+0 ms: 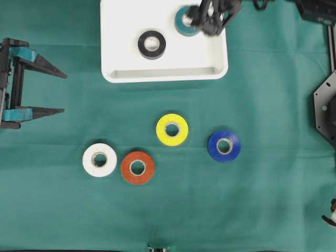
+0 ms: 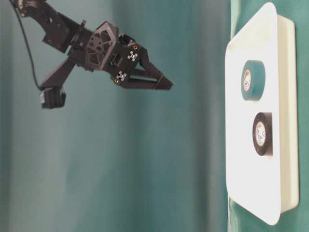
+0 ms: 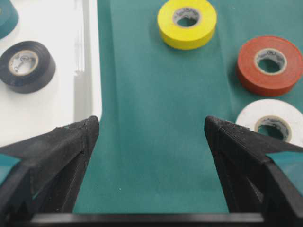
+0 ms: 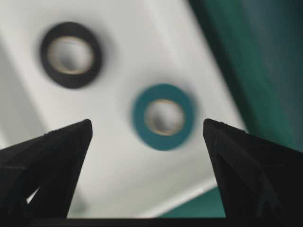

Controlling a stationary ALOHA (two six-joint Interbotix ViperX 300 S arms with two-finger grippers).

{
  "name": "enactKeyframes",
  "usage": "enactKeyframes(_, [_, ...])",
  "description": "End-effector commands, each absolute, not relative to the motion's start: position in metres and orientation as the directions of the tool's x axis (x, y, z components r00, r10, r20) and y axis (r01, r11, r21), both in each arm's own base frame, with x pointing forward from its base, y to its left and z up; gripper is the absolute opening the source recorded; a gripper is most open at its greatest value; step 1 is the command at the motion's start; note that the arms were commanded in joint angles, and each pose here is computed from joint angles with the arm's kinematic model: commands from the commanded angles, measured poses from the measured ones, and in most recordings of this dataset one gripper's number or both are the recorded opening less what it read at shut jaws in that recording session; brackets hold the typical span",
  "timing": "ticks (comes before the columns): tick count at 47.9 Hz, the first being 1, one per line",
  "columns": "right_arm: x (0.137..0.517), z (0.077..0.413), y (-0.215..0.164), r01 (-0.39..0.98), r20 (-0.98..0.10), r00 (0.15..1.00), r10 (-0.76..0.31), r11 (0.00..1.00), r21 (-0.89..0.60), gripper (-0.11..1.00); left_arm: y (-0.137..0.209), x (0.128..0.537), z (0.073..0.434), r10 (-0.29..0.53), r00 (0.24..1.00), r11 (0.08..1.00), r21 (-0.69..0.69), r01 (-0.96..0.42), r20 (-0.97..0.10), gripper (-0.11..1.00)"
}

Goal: Pick up the tape from a random location and place it into the white case.

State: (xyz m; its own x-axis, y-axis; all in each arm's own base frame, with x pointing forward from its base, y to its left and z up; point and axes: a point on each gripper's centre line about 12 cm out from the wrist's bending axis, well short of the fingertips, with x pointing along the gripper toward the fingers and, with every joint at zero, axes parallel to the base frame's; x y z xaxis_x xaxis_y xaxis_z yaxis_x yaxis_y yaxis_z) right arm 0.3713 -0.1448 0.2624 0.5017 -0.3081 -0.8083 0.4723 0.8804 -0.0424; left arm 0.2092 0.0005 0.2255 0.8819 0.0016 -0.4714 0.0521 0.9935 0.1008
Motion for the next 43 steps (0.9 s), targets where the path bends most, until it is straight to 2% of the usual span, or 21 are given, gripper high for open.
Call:
enactKeyframes(1, [0.382,0.277,-0.119,0.424,-0.781,0.557,-0.282,0.906,-0.025,0.91,0.0,0.212,0.231,0.0,0.889,0.994,0.099,0.051,-0.458,0.98])
enactKeyframes(18, [0.402,0.278,-0.031,0.252,-0.777,0.611,-0.153,0.968,0.008,0.9,0.0,0.211,0.231,0.0,0.889,0.994,0.099,0.051,-0.458,0.98])
enactKeyframes(32, [0.401,0.281,-0.028,0.226,-0.762,0.624,-0.174,0.973,-0.037,0.9,0.0,0.211,0.231,0.0,0.889,0.994,0.099,0.051,-0.458,0.98])
enactKeyframes(43, [0.378,0.289,-0.028,0.217,-0.73,0.66,-0.177,0.975,-0.04,0.9,0.0,0.211,0.231,0.0,0.89,0.994,0.099,0.051,-0.456,0.98])
